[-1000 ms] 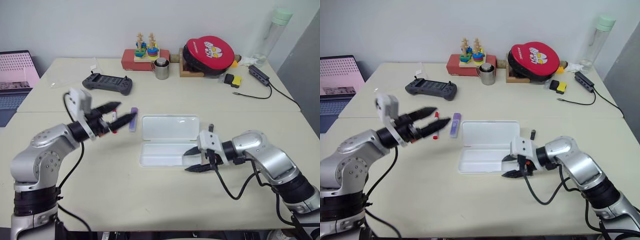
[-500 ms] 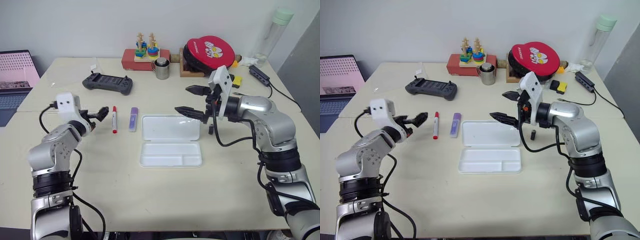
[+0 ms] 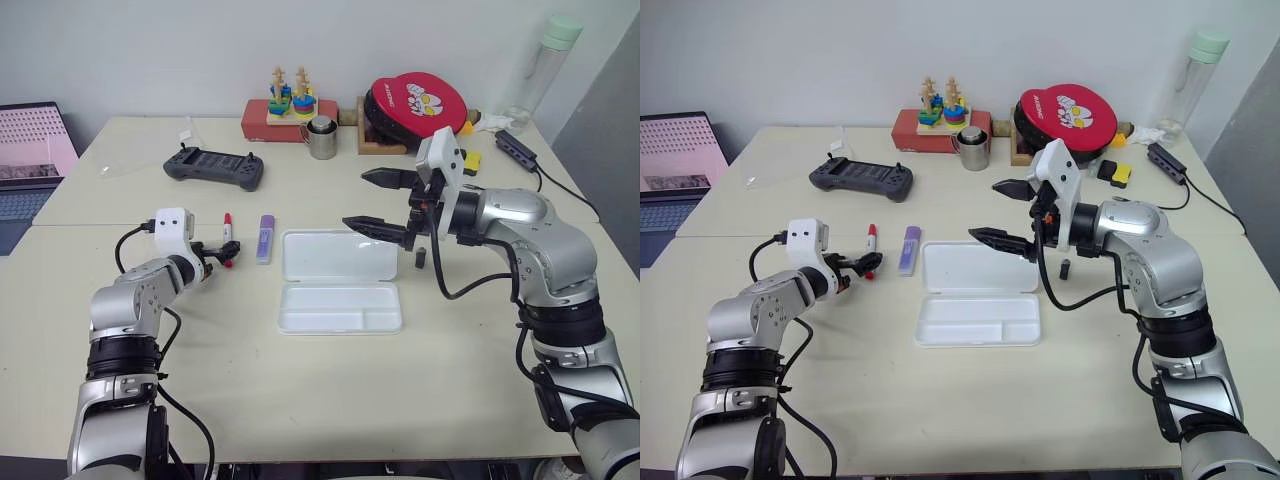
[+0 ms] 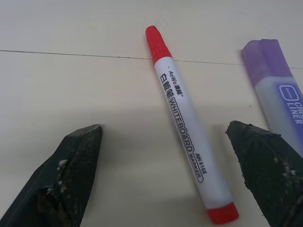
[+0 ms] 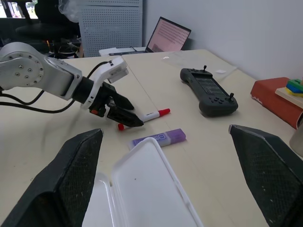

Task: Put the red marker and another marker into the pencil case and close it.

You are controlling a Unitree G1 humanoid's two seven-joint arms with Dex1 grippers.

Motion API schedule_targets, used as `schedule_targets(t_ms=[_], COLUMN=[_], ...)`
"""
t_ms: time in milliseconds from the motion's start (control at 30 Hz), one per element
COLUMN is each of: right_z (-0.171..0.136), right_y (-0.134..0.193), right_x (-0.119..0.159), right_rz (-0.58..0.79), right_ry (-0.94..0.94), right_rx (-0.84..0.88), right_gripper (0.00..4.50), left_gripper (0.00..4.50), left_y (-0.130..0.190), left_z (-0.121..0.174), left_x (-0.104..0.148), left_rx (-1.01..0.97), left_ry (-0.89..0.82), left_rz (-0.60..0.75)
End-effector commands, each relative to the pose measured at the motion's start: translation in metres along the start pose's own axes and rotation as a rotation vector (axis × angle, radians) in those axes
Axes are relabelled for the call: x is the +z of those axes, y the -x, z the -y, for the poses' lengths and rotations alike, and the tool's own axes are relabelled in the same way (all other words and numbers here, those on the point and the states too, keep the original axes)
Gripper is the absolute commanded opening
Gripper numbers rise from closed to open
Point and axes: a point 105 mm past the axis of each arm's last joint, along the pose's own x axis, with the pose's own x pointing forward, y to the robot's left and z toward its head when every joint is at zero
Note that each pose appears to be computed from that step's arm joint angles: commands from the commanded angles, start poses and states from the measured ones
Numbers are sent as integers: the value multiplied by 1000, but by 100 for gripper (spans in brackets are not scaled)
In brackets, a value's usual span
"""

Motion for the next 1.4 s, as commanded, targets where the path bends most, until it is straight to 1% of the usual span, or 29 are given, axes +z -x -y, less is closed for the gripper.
schedule_targets(t_ms=[33,367,500,567,633,667,733,800,833,900,933,967,1033,1067,1133,1167,1200,1267,1400], right_z=[-6,-8,-9,-10,-10,-10,-10,-9,-8,-7,-9,-11,-16,-18,-21,-22,-23,-27,-36], right_y=[3,4,5,5,6,7,9,13,14,22,31,39,48,51,56,57,58,60,63], right_x=[18,20,20,20,19,19,20,23,23,26,27,28,27,27,20,17,15,12,1], right_rz=[38,46,45,43,42,42,44,52,54,58,53,47,27,18,-32,-49,-59,-73,-128], right_ry=[44,35,35,33,33,32,31,27,26,22,18,15,11,9,15,14,14,9,-1], right_rx=[32,43,52,58,59,59,58,53,51,46,57,67,86,91,87,81,77,72,59], right_gripper=[450,450,450,450,450,450,450,450,450,450,450,450,450,450,450,450,450,450,450], left_gripper=[374,161,83,50,43,43,43,43,43,43,43,43,43,43,43,43,43,43,43], left_y=[-4,-4,-4,-5,-5,-6,-3,7,13,34,50,62,72,72,77,76,75,70,54], left_z=[1,2,1,1,0,3,16,39,47,80,111,139,167,173,189,191,190,187,182], left_x=[-2,-3,-6,-7,-5,0,25,68,81,113,117,110,88,80,52,37,26,10,-4], left_rx=[9,15,26,33,43,26,-35,-160,-204,-394,-581,-746,-931,-970,-1124,-1171,-1199,-1225,-1211], left_ry=[-8,4,19,26,20,-28,-84,-123,-145,-232,-327,-460,-646,-703,-806,-877,-927,-989,-1048], left_rz=[-11,-9,-11,-10,1,25,139,325,386,528,549,528,451,423,304,231,180,99,29])
